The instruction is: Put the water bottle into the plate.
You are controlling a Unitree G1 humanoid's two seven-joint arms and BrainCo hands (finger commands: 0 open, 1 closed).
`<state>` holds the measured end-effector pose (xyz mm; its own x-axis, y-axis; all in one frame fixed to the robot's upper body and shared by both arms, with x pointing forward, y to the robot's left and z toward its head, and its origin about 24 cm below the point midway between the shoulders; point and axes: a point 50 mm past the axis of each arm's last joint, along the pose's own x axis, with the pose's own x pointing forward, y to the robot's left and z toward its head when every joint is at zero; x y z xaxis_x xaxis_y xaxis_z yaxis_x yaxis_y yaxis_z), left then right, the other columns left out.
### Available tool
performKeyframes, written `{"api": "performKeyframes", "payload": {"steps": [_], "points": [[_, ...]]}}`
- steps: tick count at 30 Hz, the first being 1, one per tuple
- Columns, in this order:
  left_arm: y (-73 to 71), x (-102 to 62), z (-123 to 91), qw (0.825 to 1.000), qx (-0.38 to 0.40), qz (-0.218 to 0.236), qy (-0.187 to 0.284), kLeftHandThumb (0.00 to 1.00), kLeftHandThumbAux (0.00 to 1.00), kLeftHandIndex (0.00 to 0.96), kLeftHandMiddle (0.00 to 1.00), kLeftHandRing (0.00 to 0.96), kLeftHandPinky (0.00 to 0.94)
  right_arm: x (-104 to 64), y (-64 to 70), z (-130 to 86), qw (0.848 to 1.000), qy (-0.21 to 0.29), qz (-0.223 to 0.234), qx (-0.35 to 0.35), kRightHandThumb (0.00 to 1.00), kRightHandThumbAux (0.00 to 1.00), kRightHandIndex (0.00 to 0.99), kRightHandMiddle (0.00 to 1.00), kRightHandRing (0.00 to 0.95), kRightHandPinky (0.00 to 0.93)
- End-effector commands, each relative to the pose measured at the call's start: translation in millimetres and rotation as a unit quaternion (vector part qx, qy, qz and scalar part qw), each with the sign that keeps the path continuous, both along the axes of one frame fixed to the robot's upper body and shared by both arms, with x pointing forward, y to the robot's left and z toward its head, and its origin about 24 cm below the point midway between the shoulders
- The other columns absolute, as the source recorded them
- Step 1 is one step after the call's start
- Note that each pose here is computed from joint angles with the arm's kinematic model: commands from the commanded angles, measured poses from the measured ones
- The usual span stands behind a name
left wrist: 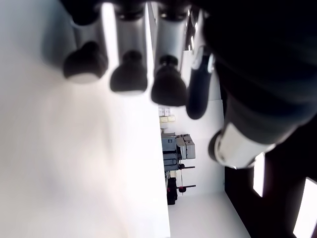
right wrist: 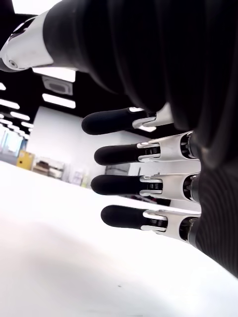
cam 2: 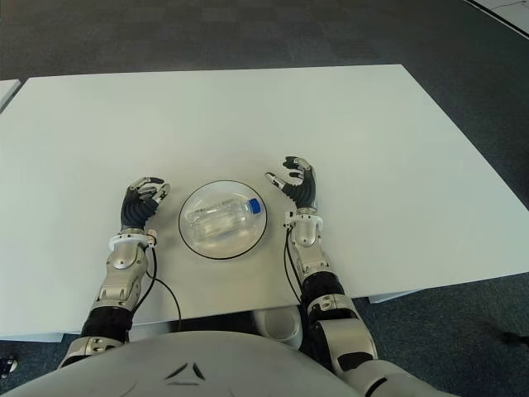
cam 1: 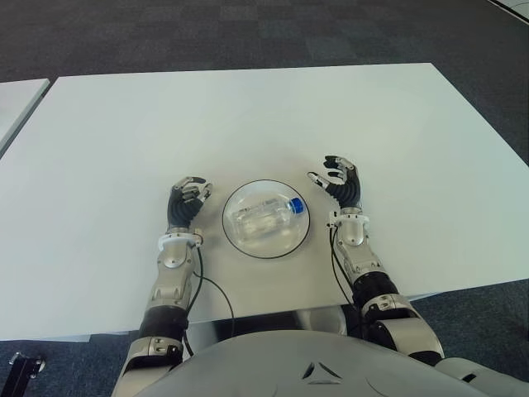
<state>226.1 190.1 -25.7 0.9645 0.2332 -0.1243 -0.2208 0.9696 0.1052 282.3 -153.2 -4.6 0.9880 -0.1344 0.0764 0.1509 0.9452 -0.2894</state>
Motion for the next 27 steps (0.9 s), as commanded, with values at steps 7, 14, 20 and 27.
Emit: {"api": "performKeyframes", "payload": {"steps": [7, 14, 20, 27], "points": [[2.4, -4.0, -15, 0.999, -0.004, 0.011, 0.036, 0.711, 0.717, 0.439, 0.814, 0.829, 0.834, 2.0, -7.3, -3, 0.993, 0.061, 0.062, -0.086, 0.701, 0.732, 0.425, 0.532, 0.567, 0.596], [3.8, -3.3, -18, 0.999, -0.009, 0.017, 0.041, 0.712, 0.717, 0.439, 0.811, 0.825, 0.833, 3.4, -12.6, -7, 0.989, 0.071, 0.075, -0.108, 0.699, 0.732, 0.425, 0.521, 0.568, 0.591], [5.2, -2.9, -19, 0.999, -0.009, 0.019, 0.043, 0.713, 0.716, 0.439, 0.806, 0.821, 0.831, 4.2, -13.3, -9, 0.989, 0.067, 0.079, -0.108, 0.699, 0.733, 0.426, 0.529, 0.574, 0.591], [6.8, -2.2, -20, 0.999, -0.011, 0.021, 0.044, 0.713, 0.715, 0.440, 0.808, 0.821, 0.831, 4.5, -13.2, -11, 0.988, 0.060, 0.084, -0.112, 0.699, 0.733, 0.427, 0.548, 0.586, 0.606]]}}
